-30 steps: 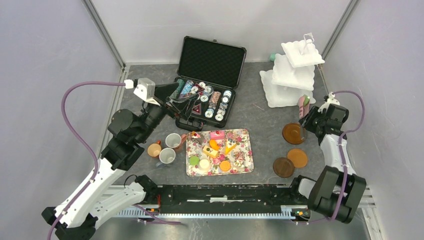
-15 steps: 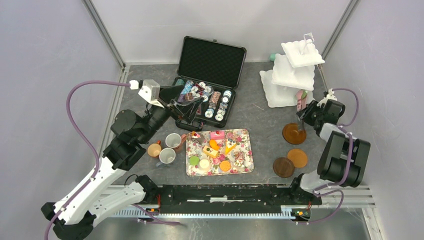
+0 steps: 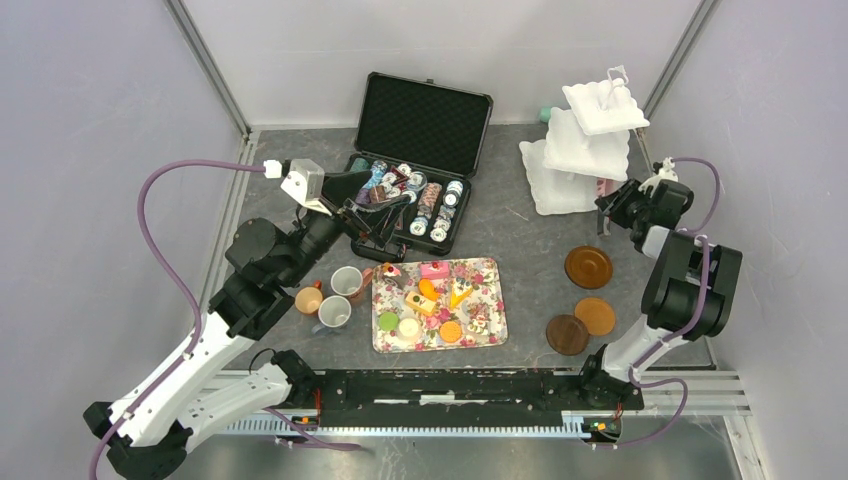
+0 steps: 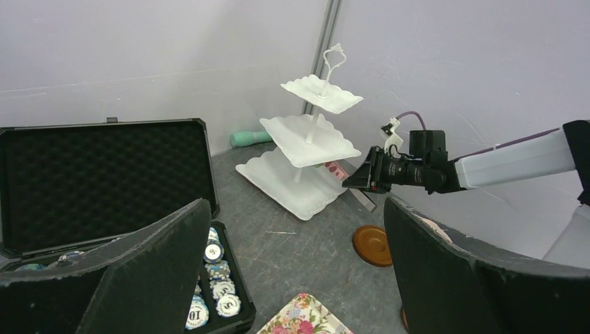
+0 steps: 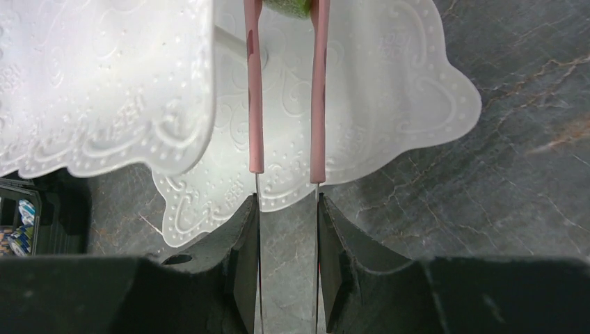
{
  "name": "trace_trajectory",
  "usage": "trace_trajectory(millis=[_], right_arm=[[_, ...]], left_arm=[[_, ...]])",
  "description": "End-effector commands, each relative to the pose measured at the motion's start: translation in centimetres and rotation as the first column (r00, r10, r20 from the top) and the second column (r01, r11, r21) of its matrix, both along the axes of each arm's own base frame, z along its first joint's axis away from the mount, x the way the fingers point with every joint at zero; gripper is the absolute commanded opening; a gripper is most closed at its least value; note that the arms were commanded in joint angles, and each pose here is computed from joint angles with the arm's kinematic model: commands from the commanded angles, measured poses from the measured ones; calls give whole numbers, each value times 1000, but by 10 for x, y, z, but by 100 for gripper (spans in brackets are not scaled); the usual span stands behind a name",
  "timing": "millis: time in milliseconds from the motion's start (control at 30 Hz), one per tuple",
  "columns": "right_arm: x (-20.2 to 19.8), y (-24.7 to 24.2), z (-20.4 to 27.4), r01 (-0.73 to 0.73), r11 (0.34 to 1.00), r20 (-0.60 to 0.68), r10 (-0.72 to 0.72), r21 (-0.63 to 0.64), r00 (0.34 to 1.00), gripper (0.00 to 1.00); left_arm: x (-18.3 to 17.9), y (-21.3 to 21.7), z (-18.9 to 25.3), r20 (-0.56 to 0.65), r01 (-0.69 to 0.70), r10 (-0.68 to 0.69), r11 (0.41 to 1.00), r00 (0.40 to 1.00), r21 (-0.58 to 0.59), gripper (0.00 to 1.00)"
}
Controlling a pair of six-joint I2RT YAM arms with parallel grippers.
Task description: Serve the afternoon tea
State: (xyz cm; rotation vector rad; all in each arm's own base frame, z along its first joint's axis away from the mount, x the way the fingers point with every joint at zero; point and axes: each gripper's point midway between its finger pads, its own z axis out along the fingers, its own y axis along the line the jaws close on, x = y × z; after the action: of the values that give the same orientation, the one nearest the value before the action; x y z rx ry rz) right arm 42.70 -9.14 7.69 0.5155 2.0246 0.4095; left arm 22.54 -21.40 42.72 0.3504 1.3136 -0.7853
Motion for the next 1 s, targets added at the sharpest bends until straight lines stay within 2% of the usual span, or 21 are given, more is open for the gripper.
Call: trace_trajectory(millis=[0, 433, 967], right_arm=[[30, -5, 27, -26, 1000, 114, 25, 8, 993, 30], [43, -3, 14, -38, 999, 84, 35, 32, 996, 46], [31, -5, 10, -8, 1000, 43, 7, 18, 999, 53]], left_arm=[[-4, 0, 12, 25, 13, -11, 999, 1000, -47, 100], [-4, 1, 13, 26, 8, -7, 999, 1000, -46, 100], [-8, 3, 16, 35, 13, -11, 998, 999, -55, 100]])
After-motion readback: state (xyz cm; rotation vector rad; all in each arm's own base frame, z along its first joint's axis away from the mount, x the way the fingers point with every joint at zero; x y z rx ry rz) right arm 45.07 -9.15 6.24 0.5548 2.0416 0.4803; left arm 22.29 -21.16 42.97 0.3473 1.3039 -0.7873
